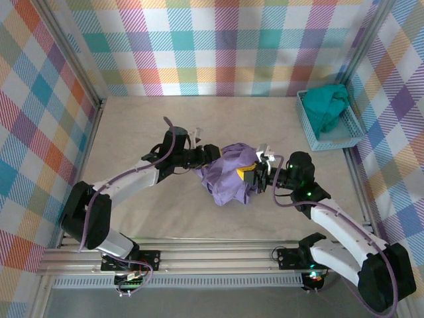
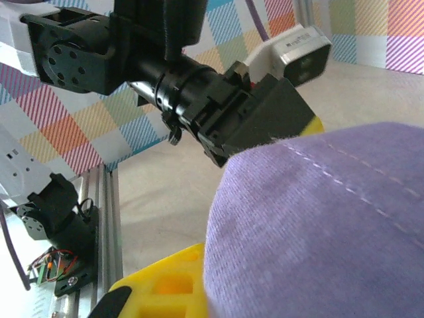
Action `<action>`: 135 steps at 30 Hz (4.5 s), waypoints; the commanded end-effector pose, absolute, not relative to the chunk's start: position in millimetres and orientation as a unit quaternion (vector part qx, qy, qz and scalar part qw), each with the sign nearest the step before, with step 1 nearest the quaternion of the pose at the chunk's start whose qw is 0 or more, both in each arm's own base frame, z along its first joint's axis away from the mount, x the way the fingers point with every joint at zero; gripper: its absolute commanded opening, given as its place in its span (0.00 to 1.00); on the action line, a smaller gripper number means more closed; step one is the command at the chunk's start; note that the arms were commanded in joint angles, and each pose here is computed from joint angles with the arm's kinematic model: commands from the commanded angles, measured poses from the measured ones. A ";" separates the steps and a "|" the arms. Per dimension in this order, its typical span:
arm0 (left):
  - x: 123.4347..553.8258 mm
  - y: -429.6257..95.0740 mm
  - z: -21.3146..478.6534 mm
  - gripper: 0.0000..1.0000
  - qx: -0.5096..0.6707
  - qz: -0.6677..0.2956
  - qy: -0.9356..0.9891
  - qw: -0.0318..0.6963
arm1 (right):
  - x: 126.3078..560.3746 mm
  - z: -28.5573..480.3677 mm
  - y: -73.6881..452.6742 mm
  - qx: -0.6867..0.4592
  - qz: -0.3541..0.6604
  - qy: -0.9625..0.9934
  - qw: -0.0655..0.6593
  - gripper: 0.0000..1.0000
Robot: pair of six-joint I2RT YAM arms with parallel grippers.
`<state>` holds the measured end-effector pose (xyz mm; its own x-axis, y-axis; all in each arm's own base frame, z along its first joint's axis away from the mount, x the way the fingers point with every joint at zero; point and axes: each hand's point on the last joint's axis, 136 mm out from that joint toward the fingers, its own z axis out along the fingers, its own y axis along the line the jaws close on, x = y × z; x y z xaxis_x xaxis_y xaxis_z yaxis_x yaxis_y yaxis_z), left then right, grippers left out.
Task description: Fold the inside-out t-shirt
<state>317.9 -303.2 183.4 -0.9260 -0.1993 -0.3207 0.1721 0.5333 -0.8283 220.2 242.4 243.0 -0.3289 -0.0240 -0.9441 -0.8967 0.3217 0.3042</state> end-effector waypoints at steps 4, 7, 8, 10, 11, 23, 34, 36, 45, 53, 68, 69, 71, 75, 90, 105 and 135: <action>308.3 -329.7 209.0 0.64 0.016 -0.526 0.833 0.171 | 214.0 268.5 251.6 -0.382 0.482 0.624 0.483 0.00; 309.7 -331.6 206.2 0.65 0.010 -0.525 0.834 0.169 | 212.6 267.5 253.1 -0.386 0.482 0.623 0.480 0.00; 310.7 -331.5 206.2 0.65 0.008 -0.525 0.834 0.170 | 211.9 267.7 253.4 -0.388 0.482 0.621 0.480 0.00; 313.0 -332.2 207.7 0.66 0.002 -0.528 0.832 0.172 | 211.2 266.1 254.3 -0.390 0.482 0.622 0.478 0.00; 313.3 -333.6 210.5 0.66 0.003 -0.532 0.829 0.173 | 210.7 265.1 254.7 -0.392 0.482 0.622 0.476 0.00; 296.4 -349.7 225.6 0.25 0.038 -0.555 0.816 0.157 | 213.0 256.7 254.4 -0.394 0.467 0.635 0.473 0.00; 280.0 -307.1 330.4 0.00 0.133 -0.587 0.695 0.393 | 195.4 210.8 254.2 -0.400 0.439 0.677 0.434 0.08; 270.9 -297.2 343.0 0.00 0.157 -0.575 0.674 0.437 | 191.8 201.9 258.5 -0.408 0.432 0.686 0.420 0.21; 245.4 -279.9 345.5 0.00 0.235 -0.526 0.633 0.517 | 181.8 250.2 246.4 -0.411 0.407 0.667 0.469 0.45; 241.5 -284.1 341.2 0.00 0.246 -0.523 0.631 0.517 | 182.6 291.5 271.1 -0.384 0.511 0.629 0.443 0.39; 236.9 -290.1 334.7 0.00 0.256 -0.520 0.640 0.505 | 231.0 299.2 296.0 -0.313 0.539 0.643 0.445 0.41; 236.6 -290.4 333.9 0.00 0.256 -0.520 0.640 0.504 | 232.6 300.4 296.2 -0.310 0.539 0.643 0.447 0.42; 236.3 -290.5 333.2 0.00 0.256 -0.520 0.641 0.504 | 234.9 302.6 296.6 -0.307 0.540 0.642 0.449 0.42; 236.0 -290.7 332.3 0.00 0.256 -0.520 0.642 0.502 | 236.1 306.3 296.5 -0.302 0.543 0.638 0.454 0.40; 242.3 -282.6 321.6 0.00 0.238 -0.492 0.664 0.510 | 223.4 314.2 285.3 -0.326 0.516 0.637 0.471 0.14; 243.4 -283.9 313.4 0.00 0.241 -0.487 0.674 0.501 | 219.8 326.5 288.2 -0.330 0.530 0.629 0.463 0.05; 225.7 -284.1 251.4 0.67 0.205 -0.363 0.799 0.433 | 252.0 311.8 298.2 -0.228 0.510 0.764 0.323 0.00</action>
